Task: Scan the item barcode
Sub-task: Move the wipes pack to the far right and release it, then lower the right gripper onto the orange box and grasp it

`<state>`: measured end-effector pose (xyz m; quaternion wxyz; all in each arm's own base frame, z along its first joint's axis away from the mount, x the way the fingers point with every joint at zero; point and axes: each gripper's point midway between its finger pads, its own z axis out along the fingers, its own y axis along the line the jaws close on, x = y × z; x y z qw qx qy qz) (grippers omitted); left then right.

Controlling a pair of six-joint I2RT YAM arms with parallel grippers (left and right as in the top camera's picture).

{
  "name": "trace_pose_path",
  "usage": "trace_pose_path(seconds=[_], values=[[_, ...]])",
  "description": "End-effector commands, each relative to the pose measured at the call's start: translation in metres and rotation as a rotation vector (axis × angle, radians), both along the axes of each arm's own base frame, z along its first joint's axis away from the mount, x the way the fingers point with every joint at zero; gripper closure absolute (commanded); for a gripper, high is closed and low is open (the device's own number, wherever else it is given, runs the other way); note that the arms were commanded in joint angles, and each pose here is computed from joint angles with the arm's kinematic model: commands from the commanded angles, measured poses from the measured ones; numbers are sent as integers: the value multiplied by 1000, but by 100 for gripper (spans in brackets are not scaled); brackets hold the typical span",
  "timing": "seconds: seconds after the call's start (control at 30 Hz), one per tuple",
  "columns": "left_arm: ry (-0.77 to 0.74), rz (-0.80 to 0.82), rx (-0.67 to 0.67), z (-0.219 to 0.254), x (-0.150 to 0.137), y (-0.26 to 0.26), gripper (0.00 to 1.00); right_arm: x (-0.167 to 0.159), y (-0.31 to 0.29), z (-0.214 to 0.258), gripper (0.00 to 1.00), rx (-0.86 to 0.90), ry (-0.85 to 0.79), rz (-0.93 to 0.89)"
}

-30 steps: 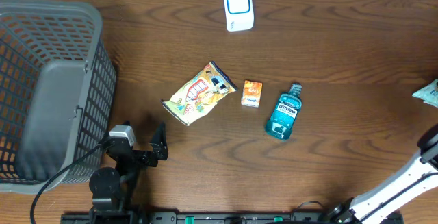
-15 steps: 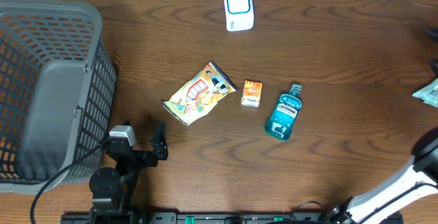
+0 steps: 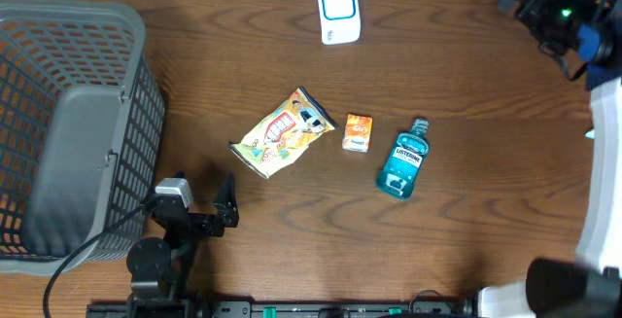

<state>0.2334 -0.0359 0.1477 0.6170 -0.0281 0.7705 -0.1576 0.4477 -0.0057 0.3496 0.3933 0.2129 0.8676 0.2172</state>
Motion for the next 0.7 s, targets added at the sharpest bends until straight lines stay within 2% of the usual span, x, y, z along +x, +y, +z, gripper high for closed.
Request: trace_pose_path(seconds=[0.0,0.17,0.37,0.53,0.67], values=[[29,-17,7,-12,-1,-3,2,-12,18,0,1,-67,32,-13],[29,-17,7,-12,-1,-3,2,-29,56,-38,1,-67,185,82],[29,-17,7,-12,-1,-3,2,-65,106,-123,1,-115,468,242],[29,-17,7,-12,-1,-3,2,-79,159,-187,1,-166,541,393],[29,-17,7,-12,-1,-3,2,-92,178,-222,8,-180,591,435]])
